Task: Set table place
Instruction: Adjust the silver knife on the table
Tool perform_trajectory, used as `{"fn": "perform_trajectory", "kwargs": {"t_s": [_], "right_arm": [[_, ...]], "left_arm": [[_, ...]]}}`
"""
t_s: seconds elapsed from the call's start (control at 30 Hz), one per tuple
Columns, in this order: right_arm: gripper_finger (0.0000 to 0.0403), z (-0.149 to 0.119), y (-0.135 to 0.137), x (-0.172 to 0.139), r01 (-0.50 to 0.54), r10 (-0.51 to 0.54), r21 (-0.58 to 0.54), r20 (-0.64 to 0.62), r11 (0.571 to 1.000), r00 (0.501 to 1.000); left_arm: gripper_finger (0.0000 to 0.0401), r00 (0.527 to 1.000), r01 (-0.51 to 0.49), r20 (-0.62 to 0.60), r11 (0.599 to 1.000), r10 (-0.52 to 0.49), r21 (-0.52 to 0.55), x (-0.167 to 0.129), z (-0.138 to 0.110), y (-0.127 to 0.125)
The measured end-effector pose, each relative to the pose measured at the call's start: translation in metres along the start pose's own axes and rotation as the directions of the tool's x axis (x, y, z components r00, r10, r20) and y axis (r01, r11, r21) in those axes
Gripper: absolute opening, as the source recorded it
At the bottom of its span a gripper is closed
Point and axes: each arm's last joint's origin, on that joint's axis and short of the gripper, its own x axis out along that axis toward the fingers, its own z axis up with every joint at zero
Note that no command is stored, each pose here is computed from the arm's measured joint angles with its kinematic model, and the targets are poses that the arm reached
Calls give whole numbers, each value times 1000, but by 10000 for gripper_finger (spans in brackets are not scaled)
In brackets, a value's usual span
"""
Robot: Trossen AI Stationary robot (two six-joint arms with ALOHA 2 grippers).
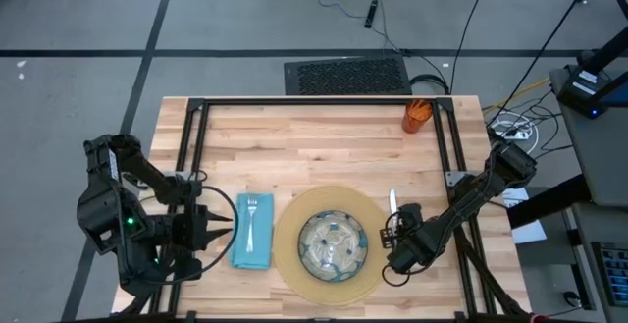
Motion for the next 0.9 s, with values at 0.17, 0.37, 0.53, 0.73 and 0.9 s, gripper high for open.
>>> {"fn": "perform_trajectory", "kwargs": {"t_s": [0.17,0.37,0.53,0.73,0.9], "right_arm": [[39,-3,5,5,-33,33,-10,36,999,999],[64,-8,13,18,-41,43,-31,56,999,997],[104,-12,16,27,-16,18,-31,65,999,998],[125,-10,20,31,-6,8,-24,67,1000,998],[116,-6,22,32,8,-7,-27,49,1000,999]], "left_arm": [[66,1000,-6,5,1000,6,0,0,0,0],[66,1000,-6,4,1000,6,-1,0,0,0],[66,1000,-6,4,1000,6,-1,0,0,0],[66,1000,-6,4,1000,6,-1,0,0,0],[66,1000,-6,4,1000,6,-1,0,0,0]]}}
